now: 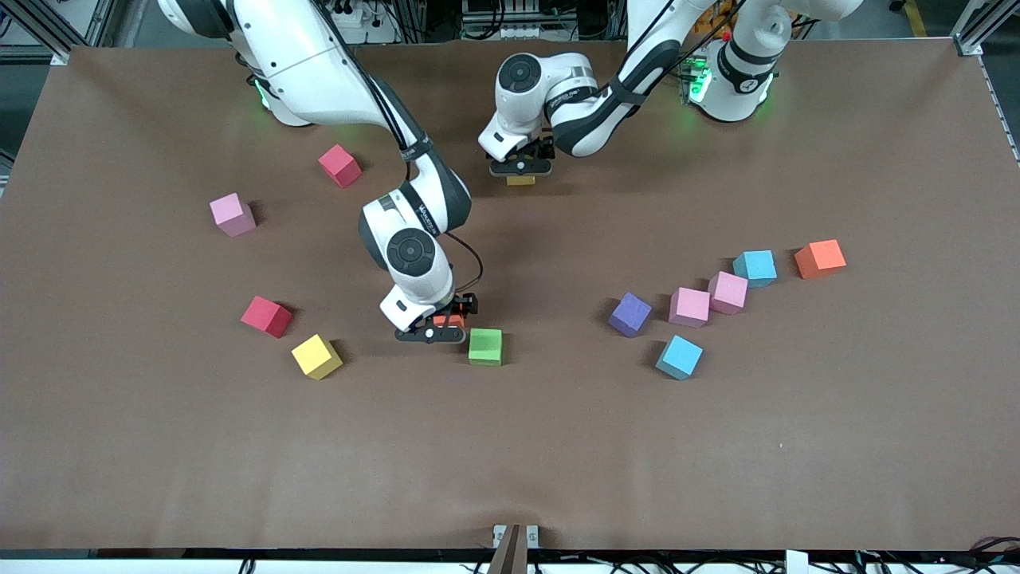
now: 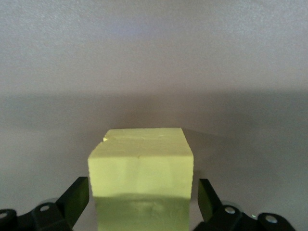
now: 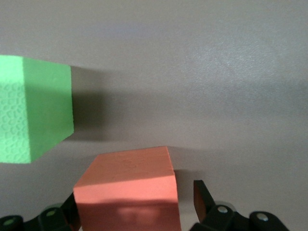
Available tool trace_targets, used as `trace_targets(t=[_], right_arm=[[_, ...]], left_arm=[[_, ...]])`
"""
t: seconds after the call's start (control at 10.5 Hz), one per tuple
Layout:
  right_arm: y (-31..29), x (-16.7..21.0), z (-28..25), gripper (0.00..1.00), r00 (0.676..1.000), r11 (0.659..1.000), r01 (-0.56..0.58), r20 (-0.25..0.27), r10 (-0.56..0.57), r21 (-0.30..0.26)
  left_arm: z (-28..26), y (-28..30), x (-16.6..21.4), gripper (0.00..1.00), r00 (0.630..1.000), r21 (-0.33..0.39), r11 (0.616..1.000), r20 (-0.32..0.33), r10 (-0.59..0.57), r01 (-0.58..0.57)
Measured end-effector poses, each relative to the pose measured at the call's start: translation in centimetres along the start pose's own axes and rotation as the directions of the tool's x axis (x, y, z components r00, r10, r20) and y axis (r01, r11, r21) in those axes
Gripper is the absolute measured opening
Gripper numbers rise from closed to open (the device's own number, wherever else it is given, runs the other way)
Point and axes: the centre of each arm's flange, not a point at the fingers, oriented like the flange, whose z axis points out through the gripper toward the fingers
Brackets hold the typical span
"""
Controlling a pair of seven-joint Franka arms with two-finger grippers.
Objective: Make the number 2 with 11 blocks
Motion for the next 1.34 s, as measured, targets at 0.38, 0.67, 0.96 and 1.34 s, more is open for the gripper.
trace_targets(t=[0.38, 0.67, 0.96, 1.34], right_arm=[[-0.1, 0.1, -0.5, 0.63, 1.000, 1.000, -0.008, 0.002, 0.008, 0.010], [-0.4, 0.4, -1.8, 0.63, 1.000, 1.000, 0.002, -0.005, -0.002, 0.018], [-0.5, 0.5, -3.4, 0.62, 0.999, 0.999, 0.032, -0.019, -0.032, 0.031], [-1.1, 0.8, -8.1, 0.62, 0.990, 0.989, 0.140, -0.031, -0.139, 0.046]], left_arm=[[-5.3, -0.7, 2.9, 1.00, 0.998, -0.017, 0.998, -0.030, -0.054, 0.054], [-11.4, -0.1, 5.9, 1.00, 0.985, -0.118, 0.983, -0.076, -0.153, 0.143], [-16.7, -3.1, 11.6, 1.00, 0.954, -0.188, 0.951, -0.126, -0.271, 0.245], [-24.1, -7.9, 20.2, 1.00, 0.950, -0.110, 0.965, -0.181, -0.254, 0.237]])
